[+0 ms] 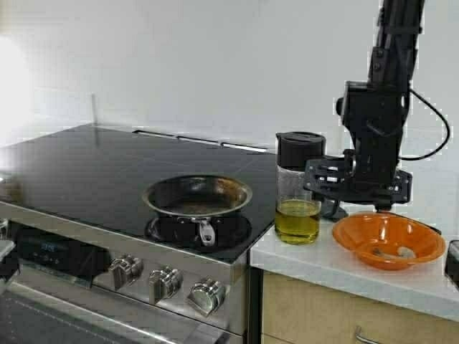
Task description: Add oil to the pan and cook the shrimp and serve it
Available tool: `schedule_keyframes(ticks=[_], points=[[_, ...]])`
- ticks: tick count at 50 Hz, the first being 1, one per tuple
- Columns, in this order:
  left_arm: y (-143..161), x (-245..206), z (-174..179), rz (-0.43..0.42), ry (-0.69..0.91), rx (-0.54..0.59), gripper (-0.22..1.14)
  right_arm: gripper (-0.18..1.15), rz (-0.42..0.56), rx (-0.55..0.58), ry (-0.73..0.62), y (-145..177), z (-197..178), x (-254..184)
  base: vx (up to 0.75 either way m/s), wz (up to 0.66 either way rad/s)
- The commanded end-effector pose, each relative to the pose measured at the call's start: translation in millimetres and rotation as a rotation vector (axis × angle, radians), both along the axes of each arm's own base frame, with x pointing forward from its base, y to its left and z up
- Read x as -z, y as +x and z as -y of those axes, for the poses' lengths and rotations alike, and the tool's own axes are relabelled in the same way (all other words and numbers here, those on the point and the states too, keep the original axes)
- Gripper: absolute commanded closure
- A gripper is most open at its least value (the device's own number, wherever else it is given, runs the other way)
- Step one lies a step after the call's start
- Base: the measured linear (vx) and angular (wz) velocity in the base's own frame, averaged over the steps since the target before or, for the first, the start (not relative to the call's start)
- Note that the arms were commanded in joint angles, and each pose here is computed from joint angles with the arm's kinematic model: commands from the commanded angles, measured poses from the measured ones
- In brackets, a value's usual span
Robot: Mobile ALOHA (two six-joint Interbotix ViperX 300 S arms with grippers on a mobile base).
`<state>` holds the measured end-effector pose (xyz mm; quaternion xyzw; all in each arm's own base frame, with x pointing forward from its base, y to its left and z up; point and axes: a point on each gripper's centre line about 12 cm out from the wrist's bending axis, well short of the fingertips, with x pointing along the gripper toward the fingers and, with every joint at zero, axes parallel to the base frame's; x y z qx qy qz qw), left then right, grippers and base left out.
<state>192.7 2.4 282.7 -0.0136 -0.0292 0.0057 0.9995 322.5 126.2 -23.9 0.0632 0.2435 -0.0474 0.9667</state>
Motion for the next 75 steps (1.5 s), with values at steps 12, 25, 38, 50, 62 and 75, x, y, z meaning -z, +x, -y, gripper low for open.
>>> schedule_keyframes(ticks=[12,25,38,50,62,75], points=[[2,-2,0,0.003,0.0,-0.001,0.89,-0.06,0.032,0.014,0.013,20,6,-2,0.0,0.0],[2,-2,0,0.003,0.001,-0.001,0.89,-0.04,0.041,0.009,0.015,26,5,-2,0.0,0.0],[2,-2,0,0.003,0.001,-0.001,0.89,0.71,0.072,0.026,0.024,38,1,-7,0.0,0.0],[2,-2,0,0.003,0.0,-0.001,0.89,0.9,0.094,0.035,0.041,50,-4,-12,0.0,0.0],[2,-2,0,0.003,0.0,0.0,0.89,0.89,0.118,0.063,0.062,54,-4,-23,0.0,0.0],[2,-1,0,0.002,0.0,-0.001,0.89,0.89,0.204,0.048,-0.003,57,-17,-74,0.0,0.0]])
